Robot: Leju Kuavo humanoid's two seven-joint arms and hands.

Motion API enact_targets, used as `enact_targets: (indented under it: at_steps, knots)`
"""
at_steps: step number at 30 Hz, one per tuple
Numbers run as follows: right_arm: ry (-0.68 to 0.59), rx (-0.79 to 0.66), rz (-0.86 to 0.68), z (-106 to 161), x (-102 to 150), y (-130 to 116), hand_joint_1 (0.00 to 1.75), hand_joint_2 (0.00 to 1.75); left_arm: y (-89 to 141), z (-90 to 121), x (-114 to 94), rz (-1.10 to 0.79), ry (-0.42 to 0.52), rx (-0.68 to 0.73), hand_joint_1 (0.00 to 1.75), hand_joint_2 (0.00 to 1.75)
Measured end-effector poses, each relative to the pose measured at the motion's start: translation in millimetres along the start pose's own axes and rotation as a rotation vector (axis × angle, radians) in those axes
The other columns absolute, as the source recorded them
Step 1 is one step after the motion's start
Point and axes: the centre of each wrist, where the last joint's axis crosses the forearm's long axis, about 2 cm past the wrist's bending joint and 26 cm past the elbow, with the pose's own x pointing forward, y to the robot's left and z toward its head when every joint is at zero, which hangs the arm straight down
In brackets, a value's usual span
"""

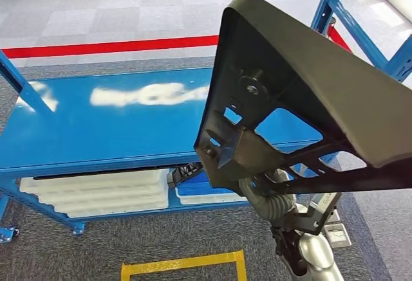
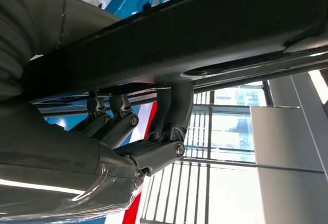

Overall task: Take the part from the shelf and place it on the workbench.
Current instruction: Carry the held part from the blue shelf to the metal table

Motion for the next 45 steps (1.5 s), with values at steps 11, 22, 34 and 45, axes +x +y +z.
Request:
enact_targets:
  at_steps: [11,22,34,45]
  knots:
    - [-0.050,0.030,-0.023,2.5,0.2,0.4,1.75,1.75,0.4,0.5,-0.8,-0.016,0.009,-0.001,0.00,1.75]
    - [-0.072,0.074,0.013,0.7,3.3,0.2,1.75,1.75,-0.6,-0.7,1.1,-0.021,0.020,0.009,0.00,1.75]
    - [-0.077,0.104,0.024,2.9,3.0,-0.5,1.75,1.75,-1.4,-0.6,0.5,-0.029,0.051,0.027,0.00,1.75]
    - [-0.094,0.135,0.021,-0.5,3.2,2.5,1.75,1.75,-0.5,-0.2,-0.1,-0.031,0.056,0.032,0.00,1.75]
